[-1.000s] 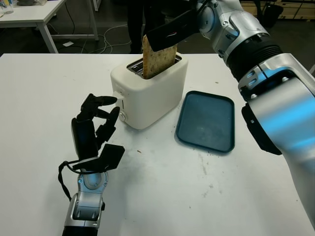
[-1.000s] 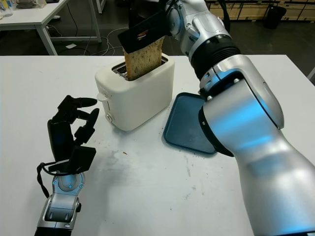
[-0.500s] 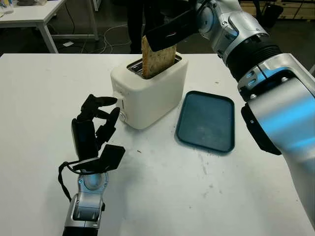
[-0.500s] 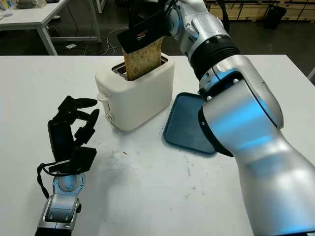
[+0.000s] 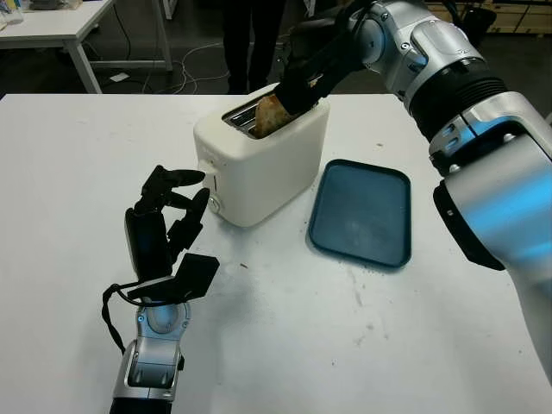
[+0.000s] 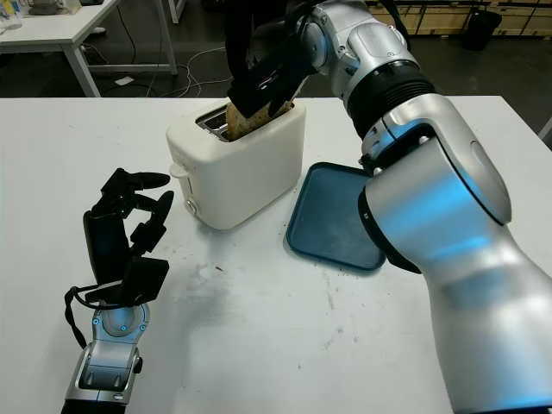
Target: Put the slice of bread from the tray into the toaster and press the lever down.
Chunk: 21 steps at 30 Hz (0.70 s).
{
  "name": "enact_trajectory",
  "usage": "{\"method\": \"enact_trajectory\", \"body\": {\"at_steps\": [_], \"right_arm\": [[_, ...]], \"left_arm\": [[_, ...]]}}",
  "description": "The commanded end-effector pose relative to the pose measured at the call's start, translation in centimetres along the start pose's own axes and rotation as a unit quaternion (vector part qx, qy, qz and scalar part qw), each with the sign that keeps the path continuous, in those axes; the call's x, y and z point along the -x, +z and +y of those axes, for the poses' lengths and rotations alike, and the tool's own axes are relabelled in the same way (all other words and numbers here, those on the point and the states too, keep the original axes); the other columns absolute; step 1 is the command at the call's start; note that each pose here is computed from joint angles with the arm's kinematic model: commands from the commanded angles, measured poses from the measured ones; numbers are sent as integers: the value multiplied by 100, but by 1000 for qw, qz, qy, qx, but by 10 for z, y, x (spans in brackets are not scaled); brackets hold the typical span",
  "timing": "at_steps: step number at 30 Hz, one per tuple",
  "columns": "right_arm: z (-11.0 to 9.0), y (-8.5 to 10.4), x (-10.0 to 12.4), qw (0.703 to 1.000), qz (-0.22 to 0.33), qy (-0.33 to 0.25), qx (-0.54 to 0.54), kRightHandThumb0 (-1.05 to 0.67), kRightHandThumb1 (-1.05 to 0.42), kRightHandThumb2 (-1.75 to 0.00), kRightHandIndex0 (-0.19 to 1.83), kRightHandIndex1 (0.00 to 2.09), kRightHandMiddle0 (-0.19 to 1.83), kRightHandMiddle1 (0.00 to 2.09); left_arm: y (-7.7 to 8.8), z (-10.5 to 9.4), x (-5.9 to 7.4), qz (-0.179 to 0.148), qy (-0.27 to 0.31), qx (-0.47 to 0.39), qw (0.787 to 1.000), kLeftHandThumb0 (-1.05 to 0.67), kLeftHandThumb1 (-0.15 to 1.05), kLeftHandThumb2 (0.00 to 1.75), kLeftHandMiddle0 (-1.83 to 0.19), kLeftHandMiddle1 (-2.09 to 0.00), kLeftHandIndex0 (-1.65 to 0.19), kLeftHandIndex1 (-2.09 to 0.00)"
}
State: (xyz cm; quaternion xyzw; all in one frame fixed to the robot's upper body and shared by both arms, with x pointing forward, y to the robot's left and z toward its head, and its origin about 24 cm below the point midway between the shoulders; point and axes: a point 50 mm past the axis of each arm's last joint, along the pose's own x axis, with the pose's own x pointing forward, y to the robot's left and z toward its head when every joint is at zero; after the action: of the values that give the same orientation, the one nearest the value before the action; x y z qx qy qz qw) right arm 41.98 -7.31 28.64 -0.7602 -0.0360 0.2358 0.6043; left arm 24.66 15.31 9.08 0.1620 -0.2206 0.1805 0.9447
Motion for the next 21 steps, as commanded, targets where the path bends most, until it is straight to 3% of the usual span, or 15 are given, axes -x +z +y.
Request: {"method": "enact_trajectory", "body": {"at_steps": [1, 6, 8, 10, 11, 13, 15, 17, 21], "right_arm": [[-19, -1, 9, 1000, -10, -26, 2, -86, -73, 0, 0, 8, 16, 1], [-37, -10, 24, 995, -42, -71, -50, -79, -65, 0, 4, 3, 10, 0], [-43, -20, 33, 981, -82, -142, -107, -74, -64, 0, 10, 7, 13, 2], [-40, -32, 43, 945, -126, -247, -172, -68, -72, -1, 14, 72, 28, 6], [-35, -39, 48, 918, -150, -305, -206, -64, -76, -1, 16, 88, 37, 9], [-19, -52, 58, 866, -175, -399, -245, -55, -88, -4, 40, 89, 69, 21], [4, -61, 65, 821, -188, -465, -273, -51, -91, -9, 59, 92, 82, 27], [40, -71, 70, 785, -191, -499, -314, -45, -92, -15, 70, 108, 87, 33], [117, -76, 74, 765, -170, -502, -366, -21, -92, -12, 82, 99, 95, 30]], "left_arm": [[3, 2, 1, -3, 6, 1, 1000, -43, 92, 24, -63, -153, -60, -106], [2, 2, 1, -4, 5, 3, 1000, -42, 92, 24, -62, -153, -60, -106], [2, 2, 1, -6, 4, 5, 1000, -42, 92, 24, -61, -153, -59, -107], [1, 3, 1, -5, 3, -1, 1000, -43, 92, 25, -61, -153, -59, -107], [1, 4, 0, -6, 3, -5, 1000, -43, 92, 25, -61, -152, -59, -107], [1, 6, -3, -10, 0, -13, 1000, -43, 92, 25, -63, -151, -59, -106], [2, 11, -8, -21, -5, -30, 999, -44, 92, 24, -65, -150, -60, -106], [5, 17, -18, -38, -11, -51, 998, -45, 92, 23, -65, -150, -62, -105], [13, 32, -38, -70, -29, -98, 992, -46, 92, 22, -63, -152, -70, -90]]}}
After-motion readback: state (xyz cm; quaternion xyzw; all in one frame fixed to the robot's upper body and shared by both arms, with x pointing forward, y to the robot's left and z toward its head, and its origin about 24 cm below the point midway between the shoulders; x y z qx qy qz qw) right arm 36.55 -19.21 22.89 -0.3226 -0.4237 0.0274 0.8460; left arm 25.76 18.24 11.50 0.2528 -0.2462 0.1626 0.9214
